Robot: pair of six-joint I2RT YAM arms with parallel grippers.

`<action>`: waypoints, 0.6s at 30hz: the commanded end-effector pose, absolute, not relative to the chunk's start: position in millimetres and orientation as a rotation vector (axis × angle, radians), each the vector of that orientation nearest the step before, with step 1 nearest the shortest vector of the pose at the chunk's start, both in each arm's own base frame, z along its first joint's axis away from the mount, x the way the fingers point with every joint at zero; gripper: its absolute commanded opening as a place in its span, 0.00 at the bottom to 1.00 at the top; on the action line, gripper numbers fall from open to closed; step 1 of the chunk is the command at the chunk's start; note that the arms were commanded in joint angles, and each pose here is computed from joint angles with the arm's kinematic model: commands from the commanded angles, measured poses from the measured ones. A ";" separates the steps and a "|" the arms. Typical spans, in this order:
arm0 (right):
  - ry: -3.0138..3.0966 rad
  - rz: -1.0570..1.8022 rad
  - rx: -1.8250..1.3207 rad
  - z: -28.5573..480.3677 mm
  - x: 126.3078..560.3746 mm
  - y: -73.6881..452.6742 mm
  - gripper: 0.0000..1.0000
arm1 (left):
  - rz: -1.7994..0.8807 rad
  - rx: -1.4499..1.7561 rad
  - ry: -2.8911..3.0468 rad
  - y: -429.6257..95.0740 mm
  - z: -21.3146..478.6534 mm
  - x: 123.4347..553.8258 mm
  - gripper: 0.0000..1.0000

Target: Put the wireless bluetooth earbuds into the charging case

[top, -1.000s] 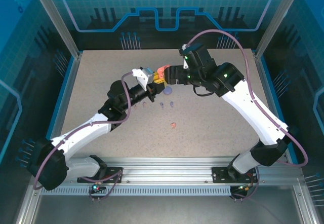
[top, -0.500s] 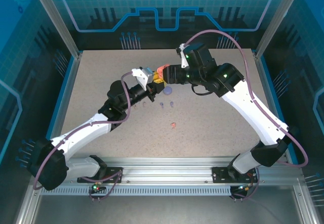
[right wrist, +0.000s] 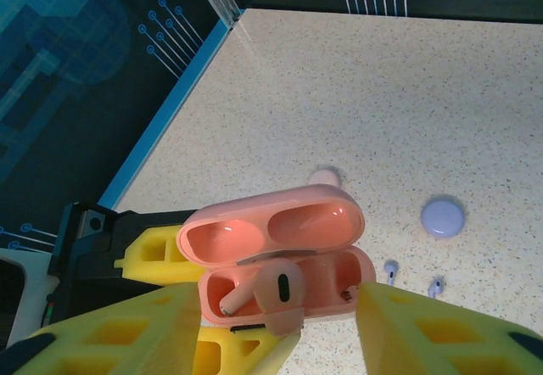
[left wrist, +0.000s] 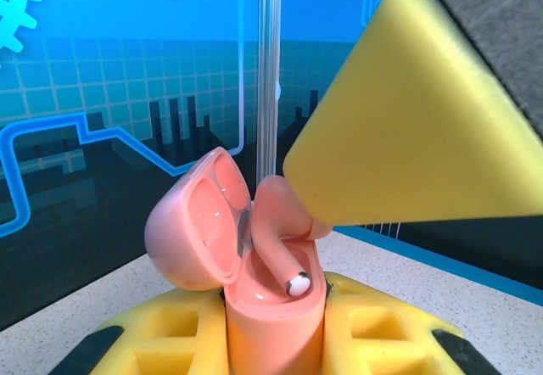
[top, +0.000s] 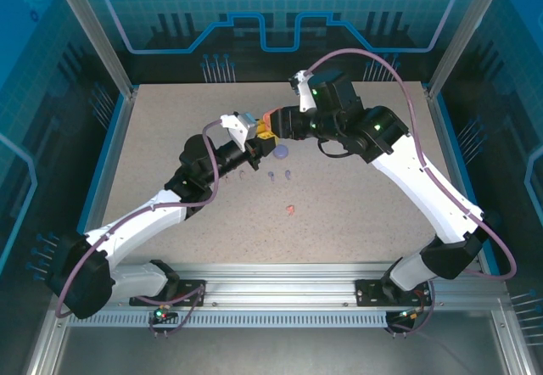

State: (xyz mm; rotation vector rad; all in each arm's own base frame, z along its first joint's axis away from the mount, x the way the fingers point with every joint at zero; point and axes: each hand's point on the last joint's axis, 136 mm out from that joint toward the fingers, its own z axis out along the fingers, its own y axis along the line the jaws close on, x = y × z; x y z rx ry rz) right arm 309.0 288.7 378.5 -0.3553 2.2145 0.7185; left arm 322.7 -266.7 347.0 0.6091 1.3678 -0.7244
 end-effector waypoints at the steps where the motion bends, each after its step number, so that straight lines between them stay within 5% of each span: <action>1: 2.165 0.750 -0.370 393.7 309.9 289.1 0.45 | -0.713 0.601 1.314 -264.4 361.1 322.2 0.00; 18: 2.204 0.718 -0.432 379.4 315.6 296.5 0.31 | -0.731 0.616 1.299 -265.5 365.5 316.4 0.00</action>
